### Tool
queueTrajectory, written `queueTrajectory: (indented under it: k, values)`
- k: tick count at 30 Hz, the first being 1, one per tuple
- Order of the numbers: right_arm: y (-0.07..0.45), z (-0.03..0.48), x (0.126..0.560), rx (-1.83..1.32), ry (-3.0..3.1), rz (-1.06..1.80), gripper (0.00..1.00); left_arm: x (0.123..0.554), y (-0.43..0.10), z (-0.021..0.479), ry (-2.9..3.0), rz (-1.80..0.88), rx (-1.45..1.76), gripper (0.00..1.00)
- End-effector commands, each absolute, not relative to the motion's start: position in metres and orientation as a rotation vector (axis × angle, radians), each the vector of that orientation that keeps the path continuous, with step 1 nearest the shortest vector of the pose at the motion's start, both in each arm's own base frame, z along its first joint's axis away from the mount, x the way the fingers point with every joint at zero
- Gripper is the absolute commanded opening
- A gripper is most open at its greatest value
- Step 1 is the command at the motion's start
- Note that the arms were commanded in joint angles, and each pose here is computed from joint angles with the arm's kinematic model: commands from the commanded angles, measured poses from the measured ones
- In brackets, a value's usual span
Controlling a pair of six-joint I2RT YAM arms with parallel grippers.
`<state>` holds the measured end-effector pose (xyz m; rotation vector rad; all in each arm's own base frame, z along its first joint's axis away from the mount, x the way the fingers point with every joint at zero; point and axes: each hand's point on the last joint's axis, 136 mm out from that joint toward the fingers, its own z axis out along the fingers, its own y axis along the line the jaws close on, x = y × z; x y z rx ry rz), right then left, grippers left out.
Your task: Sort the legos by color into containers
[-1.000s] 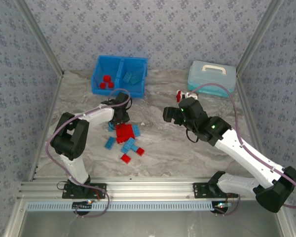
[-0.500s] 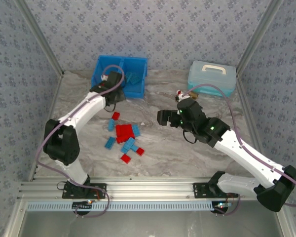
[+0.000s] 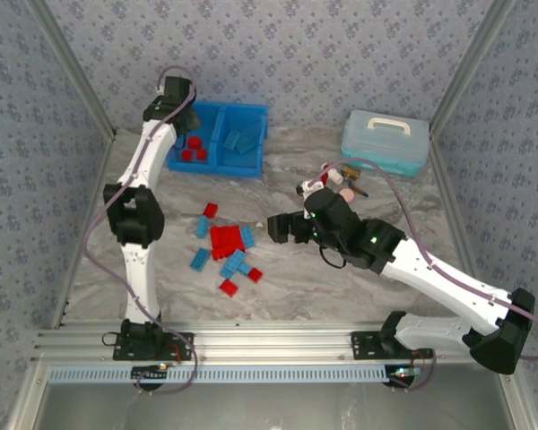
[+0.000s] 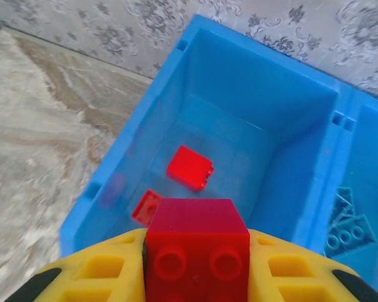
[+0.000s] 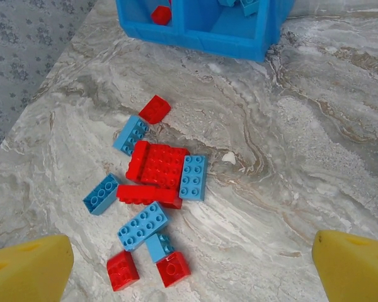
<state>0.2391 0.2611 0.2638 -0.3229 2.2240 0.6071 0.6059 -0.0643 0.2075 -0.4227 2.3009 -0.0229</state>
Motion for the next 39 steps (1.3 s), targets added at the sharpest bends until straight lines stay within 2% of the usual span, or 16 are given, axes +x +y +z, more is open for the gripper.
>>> queueTrajectory:
  k: [1, 4, 10, 14, 19, 24, 29, 34, 39]
  values:
    - [0.255, 0.275, 0.239, -0.278, 2.218, 0.573, 1.0, 0.612, -0.075, 0.188, 2.393, -0.04, -0.326, 0.28]
    - [0.254, 0.277, 0.237, -0.276, 2.217, 0.567, 1.0, 0.624, -0.082, 0.182, 2.375, -0.074, -0.305, 0.33]
    - [0.255, 0.281, 0.234, -0.271, 2.209, 0.559, 1.0, 0.629, -0.088, 0.192, 2.342, -0.141, -0.304, 0.53]
    - [0.258, 0.283, 0.234, -0.271, 2.202, 0.565, 1.0, 0.622, -0.09, 0.224, 2.298, -0.173, -0.295, 0.57]
    - [0.26, 0.281, 0.236, -0.272, 2.205, 0.547, 1.0, 0.585, -0.093, 0.287, 2.25, -0.263, -0.311, 0.57]
    - [0.262, 0.277, 0.24, -0.268, 2.205, 0.533, 1.0, 0.515, -0.102, 0.305, 2.228, -0.319, -0.288, 0.57]
    - [0.267, 0.271, 0.243, -0.295, 2.212, 0.521, 1.0, 0.434, -0.116, 0.273, 2.269, -0.4, -0.163, 0.57]
    - [0.273, 0.264, 0.245, -0.317, 2.228, 0.514, 1.0, 0.361, -0.121, 0.205, 2.432, -0.356, -0.061, 0.59]
    - [0.278, 0.259, 0.246, -0.327, 2.238, 0.522, 1.0, 0.322, -0.118, 0.133, 2.584, -0.328, -0.066, 0.61]
